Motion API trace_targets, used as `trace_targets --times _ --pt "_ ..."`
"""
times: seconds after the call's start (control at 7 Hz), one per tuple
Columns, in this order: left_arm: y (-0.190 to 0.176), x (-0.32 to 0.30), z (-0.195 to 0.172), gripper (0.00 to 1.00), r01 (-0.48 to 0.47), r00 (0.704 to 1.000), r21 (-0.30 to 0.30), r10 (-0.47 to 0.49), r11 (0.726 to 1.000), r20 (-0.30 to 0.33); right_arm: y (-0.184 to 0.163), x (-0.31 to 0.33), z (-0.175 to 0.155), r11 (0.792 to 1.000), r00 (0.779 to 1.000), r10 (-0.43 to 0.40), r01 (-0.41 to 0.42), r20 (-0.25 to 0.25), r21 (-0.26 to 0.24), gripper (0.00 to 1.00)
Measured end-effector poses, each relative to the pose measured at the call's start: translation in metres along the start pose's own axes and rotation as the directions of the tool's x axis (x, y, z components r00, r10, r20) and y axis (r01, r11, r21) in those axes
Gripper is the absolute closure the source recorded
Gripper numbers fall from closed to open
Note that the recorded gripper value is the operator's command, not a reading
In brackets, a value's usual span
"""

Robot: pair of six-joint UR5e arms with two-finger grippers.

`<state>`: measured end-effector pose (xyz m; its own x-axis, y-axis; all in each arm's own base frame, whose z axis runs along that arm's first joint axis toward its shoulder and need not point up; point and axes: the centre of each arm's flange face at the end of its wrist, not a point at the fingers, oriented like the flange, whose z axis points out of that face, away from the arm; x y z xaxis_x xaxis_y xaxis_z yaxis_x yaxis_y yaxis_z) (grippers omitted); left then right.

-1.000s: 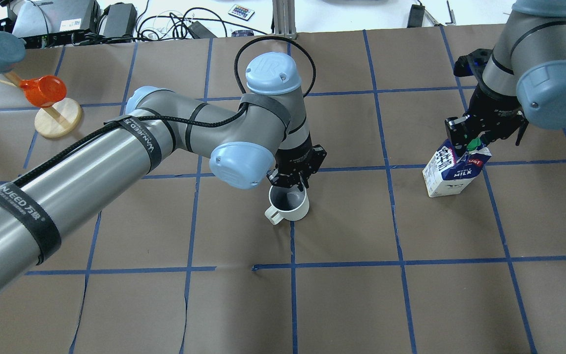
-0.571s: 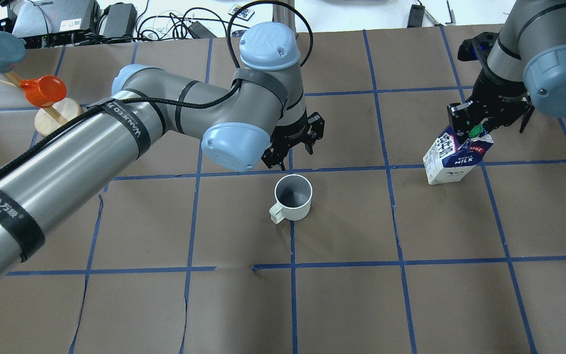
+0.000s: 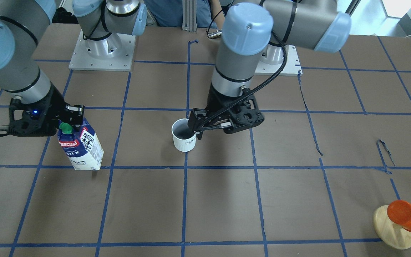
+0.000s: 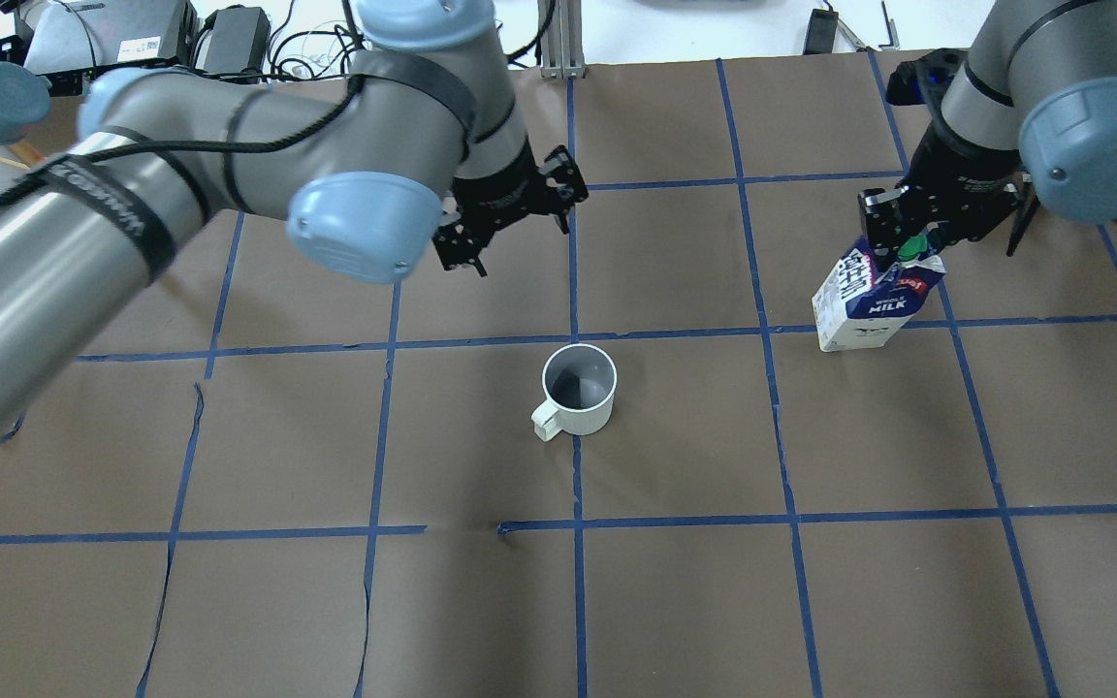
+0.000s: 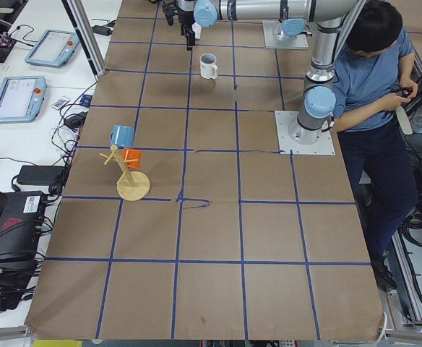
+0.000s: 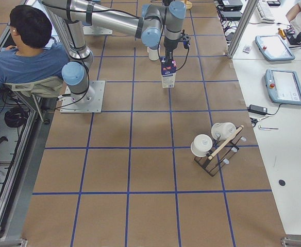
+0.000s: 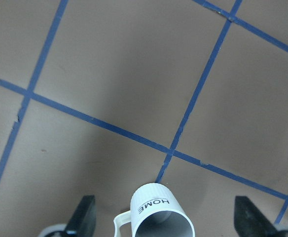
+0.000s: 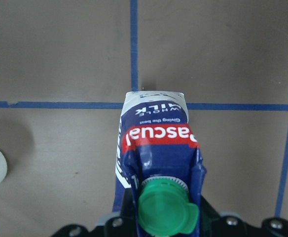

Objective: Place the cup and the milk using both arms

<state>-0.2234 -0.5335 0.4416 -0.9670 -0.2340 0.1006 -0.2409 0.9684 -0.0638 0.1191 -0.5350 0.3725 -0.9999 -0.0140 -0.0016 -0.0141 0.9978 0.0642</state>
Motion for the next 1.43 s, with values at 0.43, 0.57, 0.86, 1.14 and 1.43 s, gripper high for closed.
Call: trace_targets --times 0.43,0.57,0.86,1.14,1.43 --pt "0.001 -0.076 -0.058 0.0 -0.21 0.977 -0.004 0.21 0.978 0.041 0.003 -0.081 0.007 1.0 1.0 -0.013 0.013 -0.004 -0.007 0.73" --pt "0.001 -0.09 -0.065 0.0 -0.233 0.971 -0.008 0.234 0.972 0.045 0.007 -0.094 0.009 1.0 1.0 -0.026 0.026 0.008 -0.017 0.72" --pt "0.01 -0.099 -0.069 0.0 -0.244 0.968 -0.036 0.246 0.969 0.051 0.014 -0.115 0.012 0.999 0.998 -0.042 0.043 0.039 -0.03 0.72" --pt "0.014 -0.103 -0.069 0.0 -0.242 0.968 -0.056 0.245 0.969 0.05 0.021 -0.135 0.018 0.998 0.998 -0.04 0.042 0.047 -0.043 0.72" --pt "0.013 -0.106 -0.069 0.0 -0.235 0.97 -0.058 0.238 0.97 0.051 0.025 -0.153 0.026 0.998 0.999 -0.023 0.025 0.044 -0.053 0.63"
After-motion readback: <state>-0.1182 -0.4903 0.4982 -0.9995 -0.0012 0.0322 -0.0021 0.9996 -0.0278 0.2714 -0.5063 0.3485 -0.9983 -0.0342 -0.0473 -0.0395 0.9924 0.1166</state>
